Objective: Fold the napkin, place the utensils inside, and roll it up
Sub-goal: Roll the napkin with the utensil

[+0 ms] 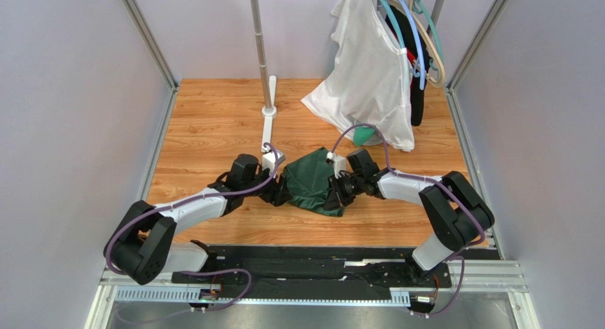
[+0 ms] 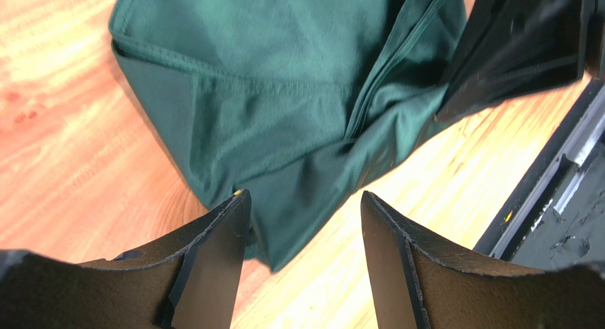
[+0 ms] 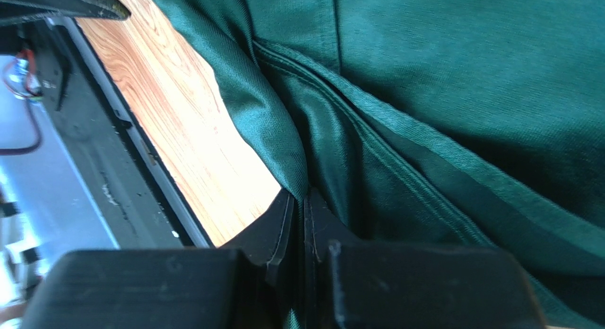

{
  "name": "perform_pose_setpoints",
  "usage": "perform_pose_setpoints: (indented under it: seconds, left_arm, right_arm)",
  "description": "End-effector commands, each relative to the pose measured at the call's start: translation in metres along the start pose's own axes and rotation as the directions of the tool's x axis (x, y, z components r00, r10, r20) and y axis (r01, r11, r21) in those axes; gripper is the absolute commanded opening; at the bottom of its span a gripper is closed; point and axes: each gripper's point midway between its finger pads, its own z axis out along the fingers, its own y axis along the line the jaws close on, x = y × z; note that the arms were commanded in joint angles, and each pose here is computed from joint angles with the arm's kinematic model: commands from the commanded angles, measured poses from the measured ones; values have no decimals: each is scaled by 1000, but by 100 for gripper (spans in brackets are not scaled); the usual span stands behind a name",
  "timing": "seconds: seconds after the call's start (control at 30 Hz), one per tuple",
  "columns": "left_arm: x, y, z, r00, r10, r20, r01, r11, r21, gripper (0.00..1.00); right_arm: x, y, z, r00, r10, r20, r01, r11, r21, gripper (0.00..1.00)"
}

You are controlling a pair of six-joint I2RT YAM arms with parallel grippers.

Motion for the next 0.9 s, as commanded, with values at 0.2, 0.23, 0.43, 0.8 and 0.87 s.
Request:
perform_pose_setpoints:
  seconds: [0.2, 0.23, 0.43, 0.8, 0.87]
  left_arm:
    - [-22, -4, 9, 996, 13, 89, -18, 998, 60, 68]
    - [-23, -4, 10, 996, 16, 91, -21, 998, 62, 68]
    - [-22, 0, 9, 996, 16, 92, -19, 999, 39, 67]
    - [-19, 8, 14, 997, 2, 74, -2, 1000, 5, 67]
    - [-19, 12, 15, 997, 0, 76, 2, 1000, -18, 67]
  right_arm:
    - [-6, -6, -3, 991, 129, -36, -132, 987, -98, 0]
    - [-7, -6, -3, 991, 132, -36, -135, 985, -104, 0]
    - [-8, -17, -2, 980, 194, -52, -199, 974, -108, 0]
    - [-9, -25, -1, 964, 255, -76, -264, 955, -138, 0]
    - [-7, -26, -1, 959, 272, -83, -282, 949, -143, 0]
